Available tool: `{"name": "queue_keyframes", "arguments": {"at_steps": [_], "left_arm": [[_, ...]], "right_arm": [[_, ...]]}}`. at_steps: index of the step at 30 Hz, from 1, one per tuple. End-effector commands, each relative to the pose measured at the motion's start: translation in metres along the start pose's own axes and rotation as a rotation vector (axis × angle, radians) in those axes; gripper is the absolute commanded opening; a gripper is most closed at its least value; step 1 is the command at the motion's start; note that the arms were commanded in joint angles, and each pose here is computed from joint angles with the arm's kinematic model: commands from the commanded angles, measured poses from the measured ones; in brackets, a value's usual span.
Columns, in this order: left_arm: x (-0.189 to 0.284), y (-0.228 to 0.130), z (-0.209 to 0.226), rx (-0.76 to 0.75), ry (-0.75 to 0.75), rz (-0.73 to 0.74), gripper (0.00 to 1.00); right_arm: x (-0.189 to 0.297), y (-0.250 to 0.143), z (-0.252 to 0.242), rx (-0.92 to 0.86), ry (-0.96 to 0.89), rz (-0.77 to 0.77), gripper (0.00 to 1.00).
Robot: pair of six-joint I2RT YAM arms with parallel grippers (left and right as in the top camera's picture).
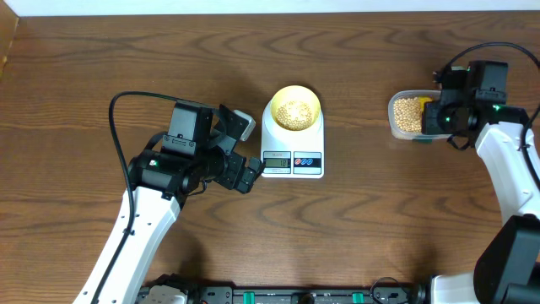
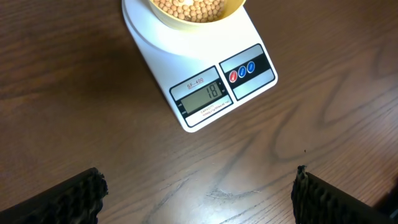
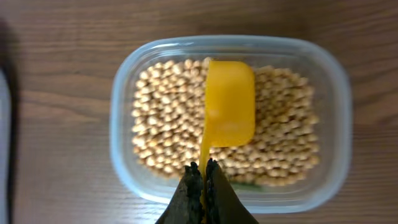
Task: Scoop item into bowl and weigh 50g on scale
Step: 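Return the scoop to the bean tub and scoop more soybeans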
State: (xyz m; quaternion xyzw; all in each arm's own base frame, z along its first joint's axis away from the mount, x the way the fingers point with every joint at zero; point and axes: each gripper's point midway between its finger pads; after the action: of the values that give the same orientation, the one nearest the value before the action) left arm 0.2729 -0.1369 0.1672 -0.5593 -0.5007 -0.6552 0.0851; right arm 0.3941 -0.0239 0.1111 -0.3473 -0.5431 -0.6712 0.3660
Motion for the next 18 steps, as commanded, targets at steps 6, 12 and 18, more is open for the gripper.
{"name": "queue_keyframes", "arguments": {"at_steps": [6,12,18], "left_arm": [[-0.001,0.0,-0.003,0.009,-0.017,0.001,0.98],[-0.001,0.0,-0.003,0.01,-0.017,0.001,0.98],[-0.001,0.0,-0.003,0.01,-0.017,0.001,0.98]], "right_arm": [[0.014,0.001,0.016,-0.126,0.309,0.001,0.01],[0.018,-0.007,-0.001,-0.21,0.364,0.0,0.01],[0.021,-0.021,-0.016,-0.351,0.482,-0.016,0.01]]}}
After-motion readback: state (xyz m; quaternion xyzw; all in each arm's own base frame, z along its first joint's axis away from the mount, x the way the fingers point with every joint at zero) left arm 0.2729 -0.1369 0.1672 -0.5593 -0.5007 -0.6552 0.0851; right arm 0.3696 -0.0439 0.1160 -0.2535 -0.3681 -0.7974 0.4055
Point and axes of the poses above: each gripper's point midway between its finger pads, its own x axis back along the fingers, its own z axis along the line the jaws close on, y = z × x, and after that the axes turned 8 degrees about -x, right-handed
